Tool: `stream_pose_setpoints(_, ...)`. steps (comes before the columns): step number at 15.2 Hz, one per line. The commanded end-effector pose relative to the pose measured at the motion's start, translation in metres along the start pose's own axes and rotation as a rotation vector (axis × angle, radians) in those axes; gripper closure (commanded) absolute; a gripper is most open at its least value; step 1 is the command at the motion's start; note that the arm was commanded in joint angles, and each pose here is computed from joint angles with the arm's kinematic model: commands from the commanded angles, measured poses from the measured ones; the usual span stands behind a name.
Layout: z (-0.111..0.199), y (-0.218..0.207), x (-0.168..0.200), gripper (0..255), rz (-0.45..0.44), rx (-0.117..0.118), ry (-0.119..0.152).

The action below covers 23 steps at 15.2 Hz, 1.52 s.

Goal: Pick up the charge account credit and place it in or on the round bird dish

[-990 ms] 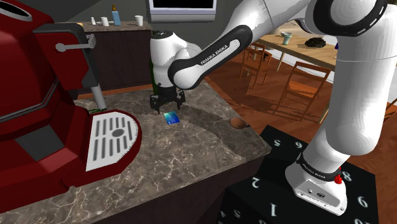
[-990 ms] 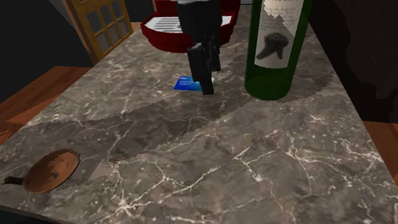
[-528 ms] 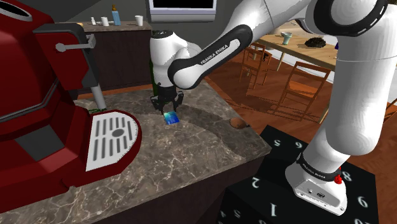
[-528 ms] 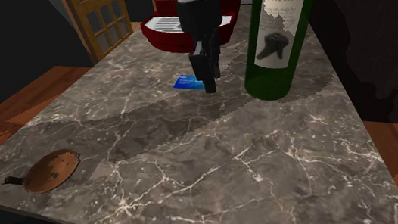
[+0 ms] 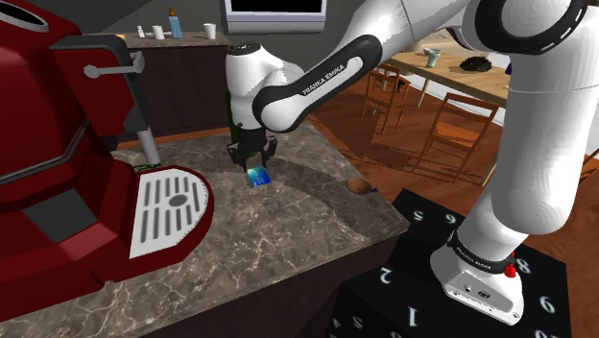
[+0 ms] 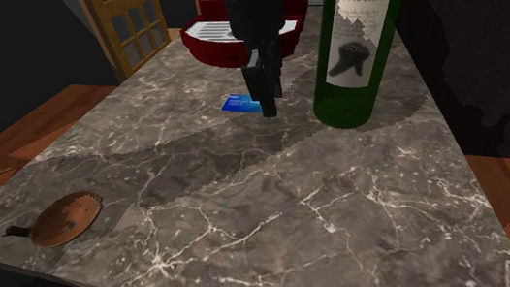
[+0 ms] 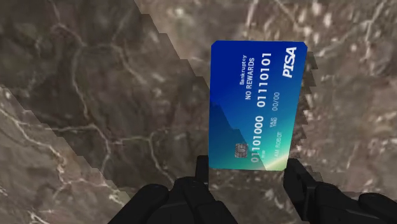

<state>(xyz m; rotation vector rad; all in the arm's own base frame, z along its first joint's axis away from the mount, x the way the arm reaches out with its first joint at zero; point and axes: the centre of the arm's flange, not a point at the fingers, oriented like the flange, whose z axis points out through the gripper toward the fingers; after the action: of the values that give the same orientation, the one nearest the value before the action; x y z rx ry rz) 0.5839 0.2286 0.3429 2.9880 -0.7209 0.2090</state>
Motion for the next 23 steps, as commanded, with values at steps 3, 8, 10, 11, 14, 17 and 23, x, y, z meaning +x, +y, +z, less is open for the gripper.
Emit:
stream_pose_setpoints(3,-0.019,0.001,0.003,255,0.0,-0.001,-0.001)
stream_pose_setpoints(8,-0.045,0.002,0.007,255,0.0,-0.001,-0.001)
stream_pose_setpoints(10,-0.056,0.002,0.008,255,0.0,-0.001,-0.001)
stream_pose_setpoints(11,-0.061,0.002,0.009,255,0.0,-0.001,-0.001)
stream_pose_setpoints(14,-0.077,0.003,0.011,255,0.0,-0.001,-0.001)
stream_pose_setpoints(17,-0.092,0.003,0.014,255,0.0,-0.001,-0.001)
stream_pose_setpoints(23,-0.099,0.06,-0.019,255,0.0,-0.001,-0.001)
